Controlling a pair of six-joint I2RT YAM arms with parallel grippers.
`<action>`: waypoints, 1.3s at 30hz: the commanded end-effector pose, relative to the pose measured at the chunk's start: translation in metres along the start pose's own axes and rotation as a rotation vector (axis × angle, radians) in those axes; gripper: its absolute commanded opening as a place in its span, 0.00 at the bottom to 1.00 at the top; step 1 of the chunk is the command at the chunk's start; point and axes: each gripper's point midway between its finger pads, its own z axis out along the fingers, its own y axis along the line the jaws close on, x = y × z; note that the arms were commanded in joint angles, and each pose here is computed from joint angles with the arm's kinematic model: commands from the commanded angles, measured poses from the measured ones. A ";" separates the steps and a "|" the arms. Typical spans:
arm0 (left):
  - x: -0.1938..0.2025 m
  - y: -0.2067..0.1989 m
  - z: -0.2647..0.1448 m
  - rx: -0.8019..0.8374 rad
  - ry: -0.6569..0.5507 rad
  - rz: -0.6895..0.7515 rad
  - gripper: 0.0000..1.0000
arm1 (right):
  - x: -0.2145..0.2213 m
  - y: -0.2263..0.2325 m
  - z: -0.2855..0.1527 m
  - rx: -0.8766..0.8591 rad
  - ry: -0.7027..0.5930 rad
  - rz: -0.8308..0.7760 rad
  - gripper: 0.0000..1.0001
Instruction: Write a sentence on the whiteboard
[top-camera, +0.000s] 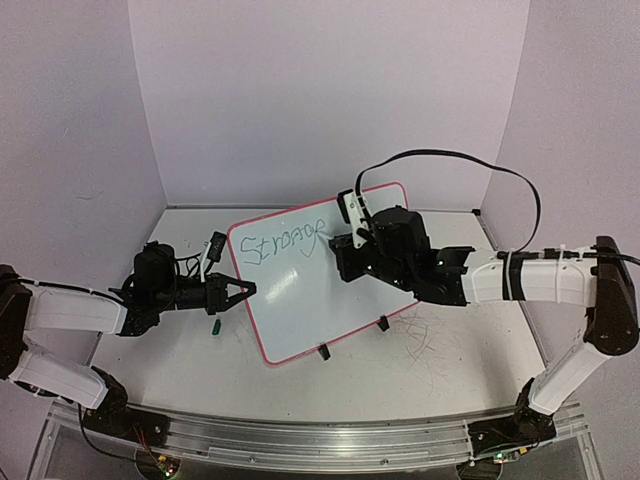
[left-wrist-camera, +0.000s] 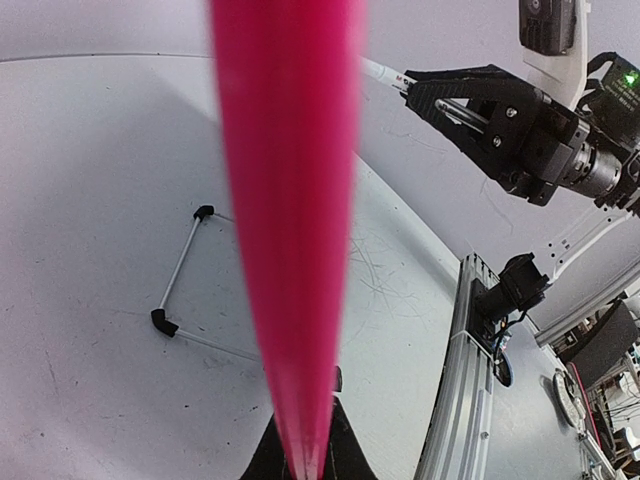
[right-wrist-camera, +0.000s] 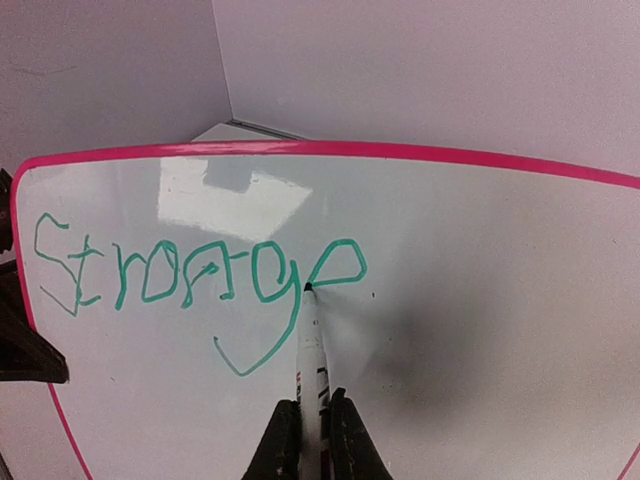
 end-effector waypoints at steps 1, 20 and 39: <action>-0.016 -0.003 -0.002 -0.012 -0.039 0.100 0.00 | 0.014 -0.009 -0.005 0.030 0.041 0.006 0.00; -0.014 -0.002 -0.002 -0.014 -0.034 0.095 0.00 | -0.022 -0.021 -0.024 0.026 -0.077 0.016 0.00; -0.016 -0.002 -0.001 -0.011 -0.033 0.096 0.00 | -0.041 -0.018 -0.011 0.042 -0.112 -0.012 0.00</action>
